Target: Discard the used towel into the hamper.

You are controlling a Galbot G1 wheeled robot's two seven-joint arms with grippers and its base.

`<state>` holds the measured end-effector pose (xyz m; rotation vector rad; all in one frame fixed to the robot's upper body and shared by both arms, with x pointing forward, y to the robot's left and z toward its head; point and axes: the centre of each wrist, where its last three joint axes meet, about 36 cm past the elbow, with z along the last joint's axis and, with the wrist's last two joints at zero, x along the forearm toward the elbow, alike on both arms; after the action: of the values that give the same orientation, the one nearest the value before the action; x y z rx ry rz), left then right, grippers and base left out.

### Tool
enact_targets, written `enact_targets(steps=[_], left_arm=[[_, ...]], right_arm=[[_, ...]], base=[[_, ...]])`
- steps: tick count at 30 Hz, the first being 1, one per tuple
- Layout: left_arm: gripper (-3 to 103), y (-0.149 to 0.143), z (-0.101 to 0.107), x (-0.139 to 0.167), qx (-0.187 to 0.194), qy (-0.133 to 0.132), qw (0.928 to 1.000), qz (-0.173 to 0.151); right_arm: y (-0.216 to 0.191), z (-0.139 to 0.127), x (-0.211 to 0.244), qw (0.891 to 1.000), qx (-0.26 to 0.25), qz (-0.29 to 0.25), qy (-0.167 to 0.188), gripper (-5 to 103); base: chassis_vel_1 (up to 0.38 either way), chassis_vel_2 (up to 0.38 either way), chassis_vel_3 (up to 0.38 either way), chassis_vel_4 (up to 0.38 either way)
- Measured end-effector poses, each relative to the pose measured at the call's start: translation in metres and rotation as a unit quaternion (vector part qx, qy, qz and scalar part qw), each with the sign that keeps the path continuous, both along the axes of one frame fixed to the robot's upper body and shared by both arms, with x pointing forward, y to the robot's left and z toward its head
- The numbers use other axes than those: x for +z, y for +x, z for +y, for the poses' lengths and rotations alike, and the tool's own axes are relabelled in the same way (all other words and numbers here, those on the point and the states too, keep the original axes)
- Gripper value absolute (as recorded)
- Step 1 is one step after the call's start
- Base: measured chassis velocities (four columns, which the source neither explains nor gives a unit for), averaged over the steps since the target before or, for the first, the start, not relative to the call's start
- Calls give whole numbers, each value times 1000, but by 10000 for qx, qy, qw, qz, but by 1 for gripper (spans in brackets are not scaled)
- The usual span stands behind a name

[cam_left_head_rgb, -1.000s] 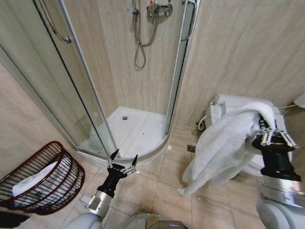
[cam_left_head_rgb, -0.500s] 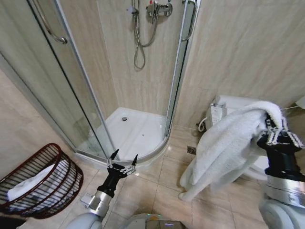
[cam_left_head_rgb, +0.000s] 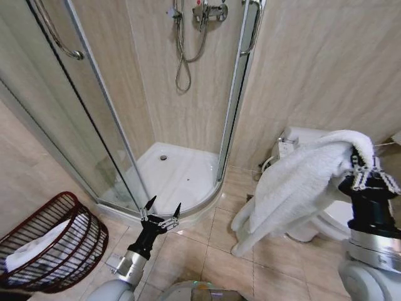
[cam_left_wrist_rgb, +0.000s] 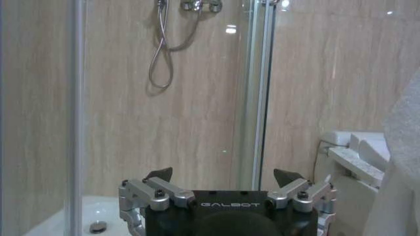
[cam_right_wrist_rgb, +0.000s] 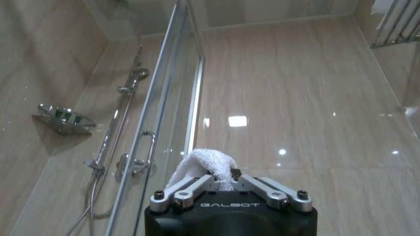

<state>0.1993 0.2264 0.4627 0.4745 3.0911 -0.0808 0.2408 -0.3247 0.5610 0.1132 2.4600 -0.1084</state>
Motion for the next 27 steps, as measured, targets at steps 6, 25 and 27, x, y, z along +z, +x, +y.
enact_targets(steps=[6,25,27], left_arm=[[100,0,0,0,0,0,10000,0],[100,0,0,0,0,0,10000,0],[100,0,0,0,0,0,10000,0]], right_arm=[[1,0,1,10000,19,-25,-9,3],[0,-2,2,9999,54,-92,47,3],[0,-3,2,9999,61,-96,49,3]], base=[[0,0,0,0],[0,0,0,0],[0,0,0,0]])
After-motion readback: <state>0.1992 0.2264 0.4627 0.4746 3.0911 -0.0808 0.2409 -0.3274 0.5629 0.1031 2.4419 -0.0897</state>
